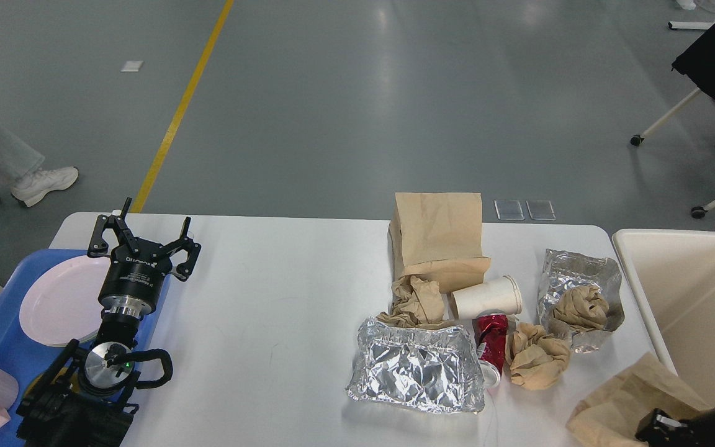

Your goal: Tidy desktop

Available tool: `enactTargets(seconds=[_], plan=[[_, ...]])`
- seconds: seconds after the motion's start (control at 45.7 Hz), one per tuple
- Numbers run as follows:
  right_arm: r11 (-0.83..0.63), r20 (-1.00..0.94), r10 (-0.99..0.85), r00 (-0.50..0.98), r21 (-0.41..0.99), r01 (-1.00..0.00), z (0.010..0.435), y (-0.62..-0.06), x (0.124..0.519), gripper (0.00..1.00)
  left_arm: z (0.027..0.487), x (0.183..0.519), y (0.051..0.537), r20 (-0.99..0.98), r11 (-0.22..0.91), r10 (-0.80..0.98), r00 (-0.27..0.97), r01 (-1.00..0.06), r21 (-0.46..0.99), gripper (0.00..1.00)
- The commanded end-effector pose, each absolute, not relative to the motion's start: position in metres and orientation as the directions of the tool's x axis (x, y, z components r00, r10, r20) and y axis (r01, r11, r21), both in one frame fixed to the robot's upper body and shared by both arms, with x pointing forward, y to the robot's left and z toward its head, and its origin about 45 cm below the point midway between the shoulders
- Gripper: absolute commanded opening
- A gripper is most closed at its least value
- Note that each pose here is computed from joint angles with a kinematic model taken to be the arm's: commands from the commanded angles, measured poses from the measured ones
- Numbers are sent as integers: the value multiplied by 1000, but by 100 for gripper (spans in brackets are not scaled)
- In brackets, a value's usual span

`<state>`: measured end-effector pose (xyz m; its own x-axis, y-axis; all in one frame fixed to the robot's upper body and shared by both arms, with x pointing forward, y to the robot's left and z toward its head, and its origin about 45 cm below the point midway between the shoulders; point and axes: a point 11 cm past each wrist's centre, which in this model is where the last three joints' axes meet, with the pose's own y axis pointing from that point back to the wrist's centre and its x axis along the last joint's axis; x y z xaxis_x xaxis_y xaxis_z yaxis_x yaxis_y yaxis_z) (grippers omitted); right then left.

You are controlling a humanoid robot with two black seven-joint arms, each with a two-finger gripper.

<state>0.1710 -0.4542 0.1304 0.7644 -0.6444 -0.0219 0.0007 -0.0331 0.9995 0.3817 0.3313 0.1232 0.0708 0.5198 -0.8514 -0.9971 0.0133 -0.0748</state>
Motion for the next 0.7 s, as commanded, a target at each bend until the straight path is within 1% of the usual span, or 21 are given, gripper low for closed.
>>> enactTargets(seconds=[0.0,0.241,0.394,0.482,0.613,0.679], plan=[[-6,-15,-638,770,1000,15,169,-466,176,0,123,382,331,-851,13,520,71,-997,-75,96],[88,31,-572,819,996,23,251,-482,205,0,123,382,331,-851,13,520,71,-997,-75,97],[110,80,-556,828,994,-23,302,-471,229,0,123,382,331,-851,13,520,71,-997,-75,96],[127,102,-561,822,991,-37,314,-468,237,0,123,382,331,-851,15,520,71,-997,-74,96],[138,125,-565,816,989,-56,316,-469,240,0,123,381,331,-851,14,520,70,-997,-73,96],[158,164,-568,806,983,-89,317,-474,243,0,123,381,331,-851,13,520,70,-997,-74,96]])
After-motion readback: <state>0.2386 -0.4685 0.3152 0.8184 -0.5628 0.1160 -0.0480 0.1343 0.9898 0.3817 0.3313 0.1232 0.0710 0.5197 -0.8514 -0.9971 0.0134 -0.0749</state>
